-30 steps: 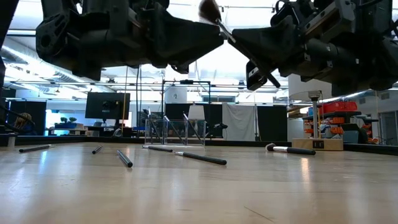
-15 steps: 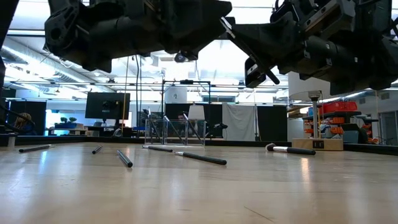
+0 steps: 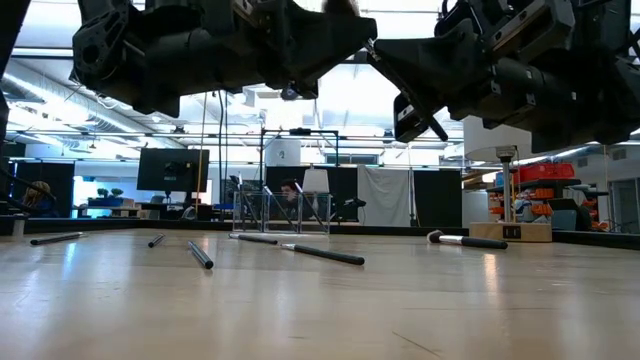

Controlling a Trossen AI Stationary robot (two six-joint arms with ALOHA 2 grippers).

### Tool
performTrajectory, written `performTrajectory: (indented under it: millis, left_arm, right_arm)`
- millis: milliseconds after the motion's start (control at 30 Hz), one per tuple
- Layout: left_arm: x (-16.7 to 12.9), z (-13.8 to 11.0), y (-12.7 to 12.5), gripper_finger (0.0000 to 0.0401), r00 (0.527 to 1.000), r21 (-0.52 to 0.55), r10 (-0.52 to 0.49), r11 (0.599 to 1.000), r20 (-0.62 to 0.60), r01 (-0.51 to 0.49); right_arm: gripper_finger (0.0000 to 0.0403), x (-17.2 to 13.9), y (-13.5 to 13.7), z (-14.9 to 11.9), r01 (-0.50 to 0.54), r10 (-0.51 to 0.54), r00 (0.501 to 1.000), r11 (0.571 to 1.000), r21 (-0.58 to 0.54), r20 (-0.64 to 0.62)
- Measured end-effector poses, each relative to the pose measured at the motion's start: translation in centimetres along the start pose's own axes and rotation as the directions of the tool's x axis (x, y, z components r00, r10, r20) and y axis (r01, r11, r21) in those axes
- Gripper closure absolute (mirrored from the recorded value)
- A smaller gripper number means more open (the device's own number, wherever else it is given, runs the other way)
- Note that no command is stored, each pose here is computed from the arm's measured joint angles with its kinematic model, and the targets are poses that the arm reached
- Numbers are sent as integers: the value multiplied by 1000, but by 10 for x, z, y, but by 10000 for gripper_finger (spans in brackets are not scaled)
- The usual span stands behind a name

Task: Put items in baskets/containers
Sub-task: Put the black highlighter brush into the transparent organizer

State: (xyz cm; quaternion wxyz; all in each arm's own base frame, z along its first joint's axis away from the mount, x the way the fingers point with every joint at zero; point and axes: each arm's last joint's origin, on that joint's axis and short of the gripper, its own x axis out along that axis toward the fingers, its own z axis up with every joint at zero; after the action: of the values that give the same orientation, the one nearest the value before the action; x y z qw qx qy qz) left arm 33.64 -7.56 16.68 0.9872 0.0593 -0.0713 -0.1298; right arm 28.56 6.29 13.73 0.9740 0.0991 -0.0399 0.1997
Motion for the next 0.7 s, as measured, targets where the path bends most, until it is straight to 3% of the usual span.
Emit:
performTrajectory:
  millis: [167, 333, 400, 567, 700]
  left_arm:
    - [-1, -2, 0, 378, 1000, -47, -4, 999, -31, 2]
    - [-8, 3, 3, 374, 973, -114, 34, 992, -226, -61]
    - [-13, 9, 7, 378, 944, -121, 97, 983, -315, -141]
    - [-37, 36, 34, 370, 813, -71, 375, 891, -445, -449]
    - [-67, 58, 65, 369, 666, -25, 544, 764, -510, -644]
  right_arm:
    - [376, 0, -2, -3, 26, -26, 999, 1000, 5, -31]
    - [338, -16, -18, -13, 152, -135, 979, 982, 109, -153]
    - [321, -24, -23, -16, 233, -208, 960, 965, 121, -186]
    - [289, -35, -29, -22, 412, -388, 899, 906, 93, -204]
    - [277, -34, -30, -21, 438, -417, 889, 894, 89, -188]
